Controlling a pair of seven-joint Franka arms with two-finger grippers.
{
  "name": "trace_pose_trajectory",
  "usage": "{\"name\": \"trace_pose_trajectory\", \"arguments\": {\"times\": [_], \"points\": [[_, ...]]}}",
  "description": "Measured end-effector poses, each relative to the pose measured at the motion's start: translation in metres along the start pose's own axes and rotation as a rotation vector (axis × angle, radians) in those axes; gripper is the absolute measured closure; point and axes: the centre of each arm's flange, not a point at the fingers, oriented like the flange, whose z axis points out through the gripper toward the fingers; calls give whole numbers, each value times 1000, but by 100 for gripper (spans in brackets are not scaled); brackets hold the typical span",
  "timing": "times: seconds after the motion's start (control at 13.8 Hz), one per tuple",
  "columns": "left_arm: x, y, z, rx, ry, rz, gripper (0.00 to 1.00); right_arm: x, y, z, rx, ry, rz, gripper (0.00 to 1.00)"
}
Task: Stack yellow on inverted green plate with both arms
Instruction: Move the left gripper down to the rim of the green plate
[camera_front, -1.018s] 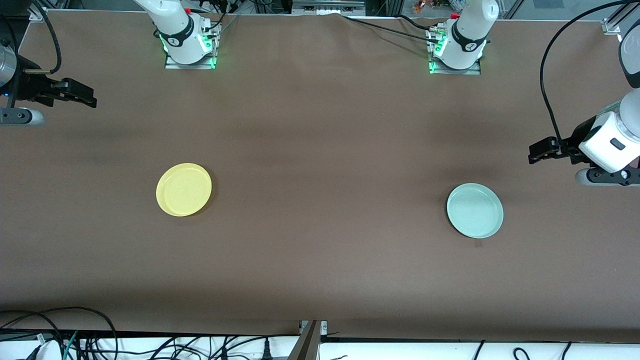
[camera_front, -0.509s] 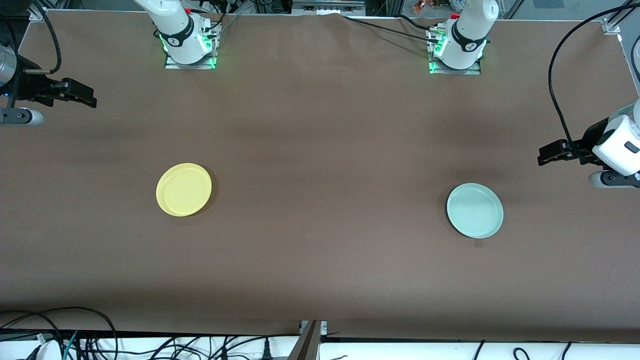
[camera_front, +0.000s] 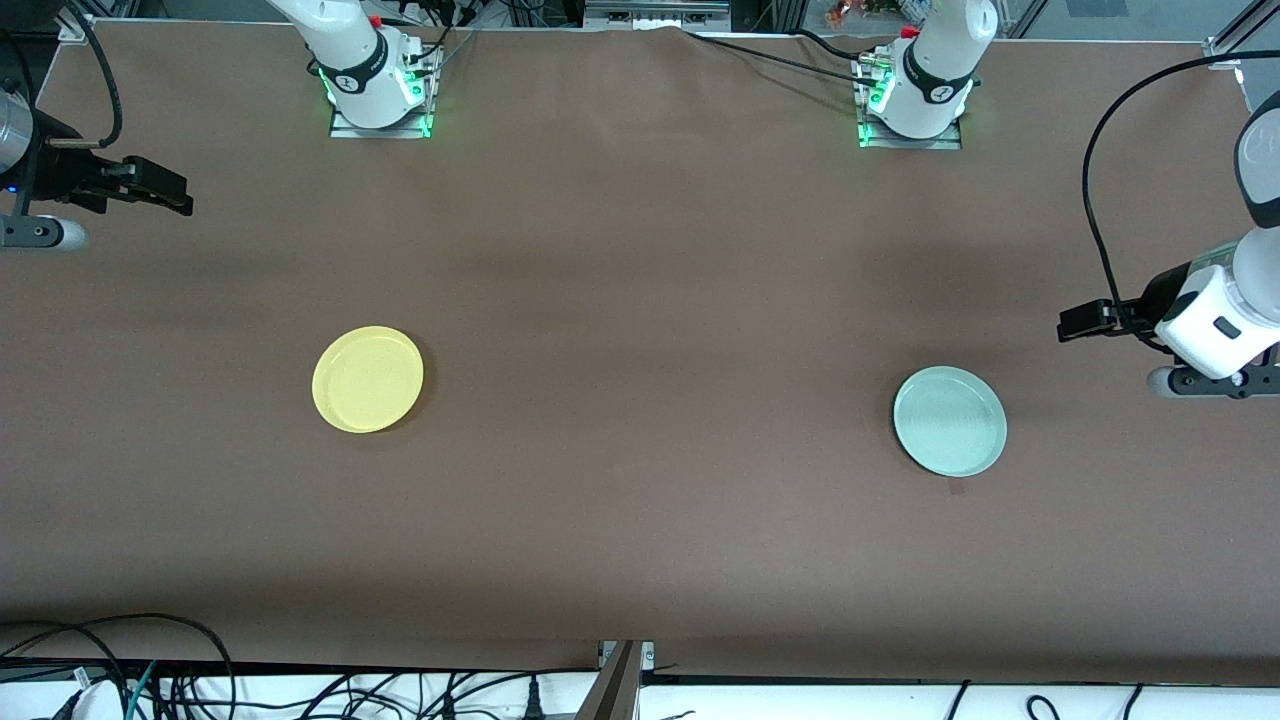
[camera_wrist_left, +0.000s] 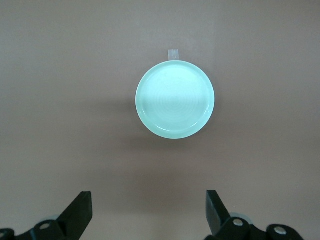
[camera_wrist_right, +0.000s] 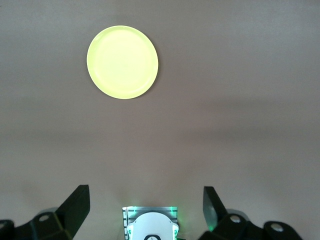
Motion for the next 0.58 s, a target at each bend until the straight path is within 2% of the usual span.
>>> {"name": "trace_pose_trajectory", "arguments": {"times": [0.36, 0.58], "points": [[20, -14, 55, 10, -77, -34, 0, 0, 0, 0, 0, 0, 0, 0], [32, -25, 101, 4, -53, -64, 0, 0, 0, 0, 0, 0, 0, 0]]}}
